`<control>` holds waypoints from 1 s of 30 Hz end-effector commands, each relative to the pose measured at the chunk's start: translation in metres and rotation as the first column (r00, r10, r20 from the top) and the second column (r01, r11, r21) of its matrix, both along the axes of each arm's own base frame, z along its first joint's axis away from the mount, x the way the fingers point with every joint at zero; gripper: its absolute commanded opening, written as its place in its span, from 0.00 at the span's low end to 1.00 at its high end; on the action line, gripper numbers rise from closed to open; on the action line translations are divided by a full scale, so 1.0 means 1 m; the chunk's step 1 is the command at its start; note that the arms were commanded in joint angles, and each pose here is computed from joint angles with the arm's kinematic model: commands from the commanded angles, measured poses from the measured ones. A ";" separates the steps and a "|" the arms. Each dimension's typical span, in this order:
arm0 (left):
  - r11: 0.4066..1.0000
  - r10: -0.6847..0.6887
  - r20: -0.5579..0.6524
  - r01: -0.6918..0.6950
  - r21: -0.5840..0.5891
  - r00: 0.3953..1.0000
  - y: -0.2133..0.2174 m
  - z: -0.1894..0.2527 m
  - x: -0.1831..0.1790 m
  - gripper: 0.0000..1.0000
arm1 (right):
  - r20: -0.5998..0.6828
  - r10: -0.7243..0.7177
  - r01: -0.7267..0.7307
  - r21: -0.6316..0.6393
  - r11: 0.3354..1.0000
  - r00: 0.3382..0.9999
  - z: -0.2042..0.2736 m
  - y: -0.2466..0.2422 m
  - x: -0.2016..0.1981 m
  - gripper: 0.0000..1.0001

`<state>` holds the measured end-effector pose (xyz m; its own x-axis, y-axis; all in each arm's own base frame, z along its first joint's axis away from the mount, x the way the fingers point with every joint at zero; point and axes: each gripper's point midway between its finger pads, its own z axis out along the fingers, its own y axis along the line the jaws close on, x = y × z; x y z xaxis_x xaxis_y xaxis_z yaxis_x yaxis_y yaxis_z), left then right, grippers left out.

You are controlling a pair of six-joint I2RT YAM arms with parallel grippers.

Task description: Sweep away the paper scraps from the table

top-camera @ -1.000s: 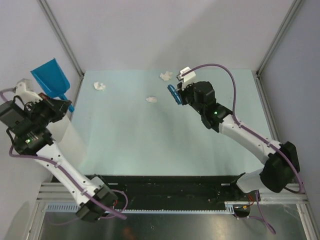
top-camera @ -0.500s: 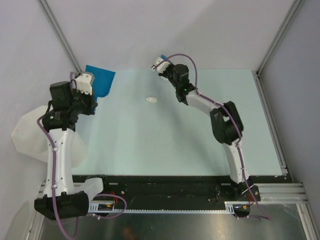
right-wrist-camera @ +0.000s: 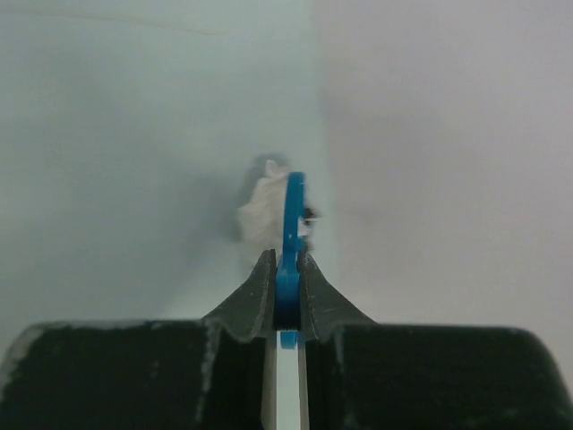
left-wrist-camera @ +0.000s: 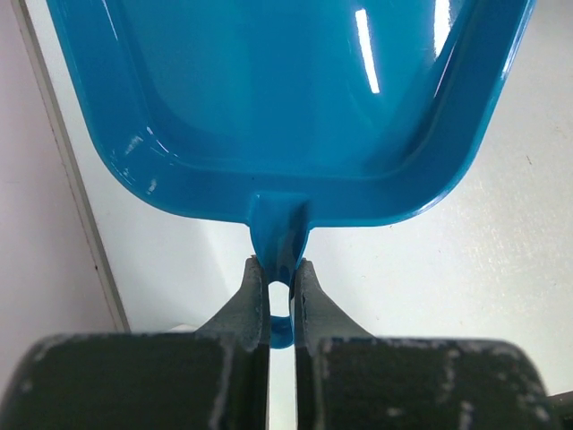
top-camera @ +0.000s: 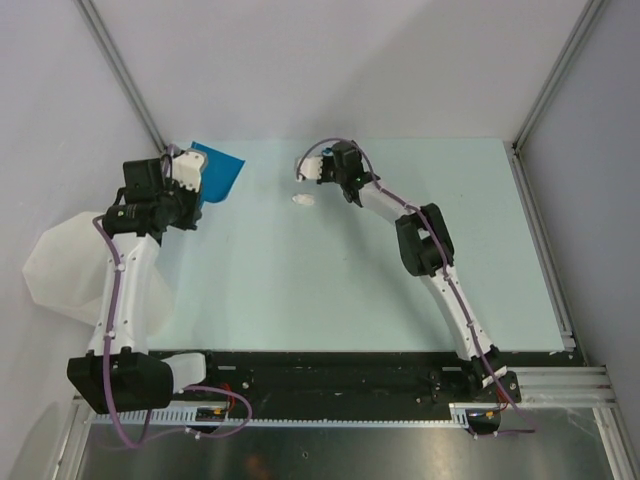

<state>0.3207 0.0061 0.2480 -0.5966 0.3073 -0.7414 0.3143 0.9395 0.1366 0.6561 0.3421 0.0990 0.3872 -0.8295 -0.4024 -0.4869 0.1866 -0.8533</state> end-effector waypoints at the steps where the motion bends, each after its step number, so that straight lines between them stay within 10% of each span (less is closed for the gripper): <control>1: 0.999 -0.053 0.030 0.053 -0.001 0.998 -0.008 0.004 0.003 0.00 | -0.106 0.200 -0.208 -0.074 0.975 0.974 0.011 0.027 -0.065 0.00; 16: 0.993 -0.098 -0.083 0.103 0.065 0.992 -0.015 -0.043 -0.015 0.00 | -0.403 0.336 -0.357 0.024 0.934 0.851 0.034 0.031 -0.263 0.00; 24: 0.988 -0.104 -0.133 0.118 0.103 0.986 -0.009 -0.066 -0.029 0.00 | -0.065 0.360 -0.336 0.238 0.911 0.931 0.136 0.055 -0.222 0.00; 30: 0.978 -0.092 -0.222 0.130 0.162 0.971 0.002 -0.097 -0.044 0.00 | 0.037 0.302 -0.303 0.212 0.929 0.952 0.099 0.095 -0.165 0.00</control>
